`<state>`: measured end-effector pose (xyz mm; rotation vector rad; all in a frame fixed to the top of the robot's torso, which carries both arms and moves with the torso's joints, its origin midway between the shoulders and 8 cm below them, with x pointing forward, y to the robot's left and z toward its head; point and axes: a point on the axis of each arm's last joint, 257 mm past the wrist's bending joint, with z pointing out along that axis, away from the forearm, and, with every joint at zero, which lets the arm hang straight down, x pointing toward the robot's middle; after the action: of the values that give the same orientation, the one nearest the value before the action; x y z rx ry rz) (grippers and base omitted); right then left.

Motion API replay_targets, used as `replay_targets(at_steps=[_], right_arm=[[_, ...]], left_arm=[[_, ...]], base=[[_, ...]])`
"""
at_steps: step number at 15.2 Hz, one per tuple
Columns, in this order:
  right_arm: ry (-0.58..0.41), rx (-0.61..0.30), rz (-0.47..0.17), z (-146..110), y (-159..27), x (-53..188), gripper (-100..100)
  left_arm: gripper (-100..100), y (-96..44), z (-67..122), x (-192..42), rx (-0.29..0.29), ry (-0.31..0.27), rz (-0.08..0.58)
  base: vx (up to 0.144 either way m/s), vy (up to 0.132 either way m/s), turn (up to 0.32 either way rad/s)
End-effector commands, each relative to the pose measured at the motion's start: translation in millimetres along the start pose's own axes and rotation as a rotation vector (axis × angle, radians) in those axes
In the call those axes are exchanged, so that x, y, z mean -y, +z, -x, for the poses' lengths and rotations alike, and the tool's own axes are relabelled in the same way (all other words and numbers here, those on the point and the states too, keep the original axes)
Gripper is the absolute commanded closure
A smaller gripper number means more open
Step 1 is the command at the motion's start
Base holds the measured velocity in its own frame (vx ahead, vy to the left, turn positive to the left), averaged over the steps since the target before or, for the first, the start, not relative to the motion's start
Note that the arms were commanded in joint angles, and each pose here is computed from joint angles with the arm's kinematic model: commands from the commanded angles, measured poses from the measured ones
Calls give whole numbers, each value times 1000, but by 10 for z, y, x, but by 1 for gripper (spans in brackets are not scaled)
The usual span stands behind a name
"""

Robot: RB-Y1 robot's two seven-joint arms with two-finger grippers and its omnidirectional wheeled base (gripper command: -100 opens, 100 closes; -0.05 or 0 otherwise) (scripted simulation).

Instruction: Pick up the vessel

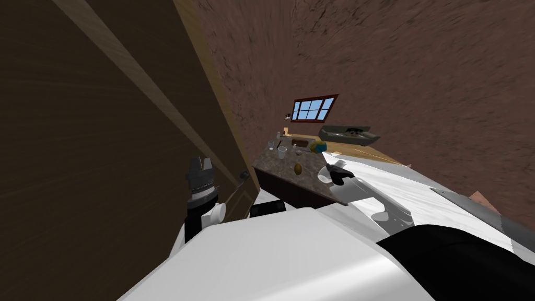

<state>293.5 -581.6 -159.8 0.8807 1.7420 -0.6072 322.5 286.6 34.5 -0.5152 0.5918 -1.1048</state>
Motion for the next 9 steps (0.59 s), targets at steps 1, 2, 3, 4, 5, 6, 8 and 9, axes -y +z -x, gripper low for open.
replay_targets(at_steps=[1,2,3,4,5,6,8,9], right_arm=[[-13,0,-37,14,-3,110,-100],[-19,1,-52,21,-1,152,-100],[-23,0,-62,24,0,182,-100],[-16,2,-42,20,1,118,-100],[-15,-10,-54,-51,78,168,-100],[-14,-14,-56,-76,103,179,-100],[-12,-22,-60,-128,153,203,-100],[-11,-26,-63,-154,177,215,-100]], left_arm=[[0,0,0,0,0,0,0],[0,-1,-4,-2,-1,-1,1],[0,-1,-10,-3,-2,-2,1],[0,-2,-15,-5,-3,-3,2],[0,-3,-15,-6,-3,-3,2],[0,-3,-15,-6,-3,-3,2],[0,-3,-15,-6,-3,-3,2],[0,-3,-16,-6,-3,-3,2]], base=[[9,4,94],[10,2,93],[10,2,83],[6,-1,30],[20,-28,17],[26,-54,33],[9,-67,24],[-22,-18,62]])
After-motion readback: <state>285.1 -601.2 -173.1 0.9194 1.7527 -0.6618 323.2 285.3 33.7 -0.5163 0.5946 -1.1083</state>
